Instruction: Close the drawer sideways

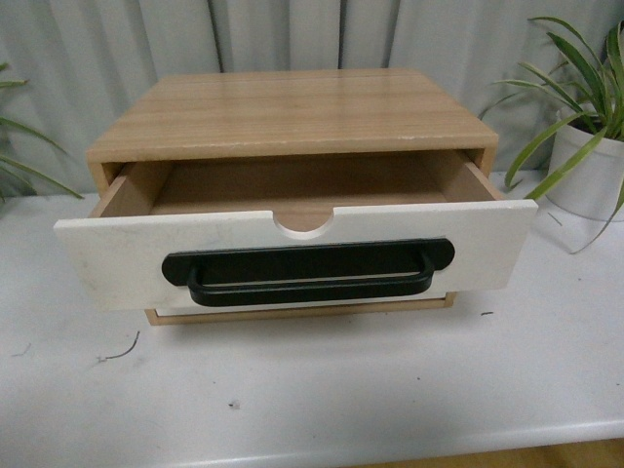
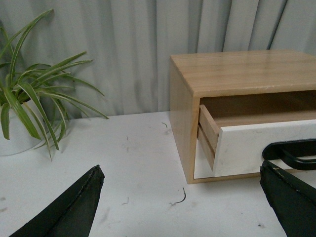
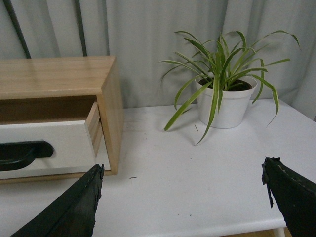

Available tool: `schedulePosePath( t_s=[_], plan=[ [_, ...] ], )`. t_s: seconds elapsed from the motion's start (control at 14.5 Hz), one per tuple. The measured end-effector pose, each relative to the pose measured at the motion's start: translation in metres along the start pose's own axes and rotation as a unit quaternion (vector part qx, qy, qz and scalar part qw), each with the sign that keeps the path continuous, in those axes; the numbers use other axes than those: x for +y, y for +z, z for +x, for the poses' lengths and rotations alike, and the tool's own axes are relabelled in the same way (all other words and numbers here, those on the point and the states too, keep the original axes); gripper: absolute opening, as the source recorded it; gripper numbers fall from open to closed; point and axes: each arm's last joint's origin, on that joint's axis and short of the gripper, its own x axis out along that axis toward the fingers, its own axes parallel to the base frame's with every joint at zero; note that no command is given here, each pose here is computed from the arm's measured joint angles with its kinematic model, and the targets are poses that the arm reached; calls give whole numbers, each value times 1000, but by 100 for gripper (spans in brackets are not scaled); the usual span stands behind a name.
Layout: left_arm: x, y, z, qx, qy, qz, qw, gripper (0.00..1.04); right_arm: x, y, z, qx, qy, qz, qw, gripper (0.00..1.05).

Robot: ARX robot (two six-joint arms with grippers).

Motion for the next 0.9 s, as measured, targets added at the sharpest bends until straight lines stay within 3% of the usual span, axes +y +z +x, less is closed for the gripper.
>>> schedulePosePath(
  t_s=[0.9],
  plan=[
    [0, 0, 0, 0, 0, 0, 1000, 98, 0, 0, 0, 0, 0, 0, 1000, 98]
  ],
)
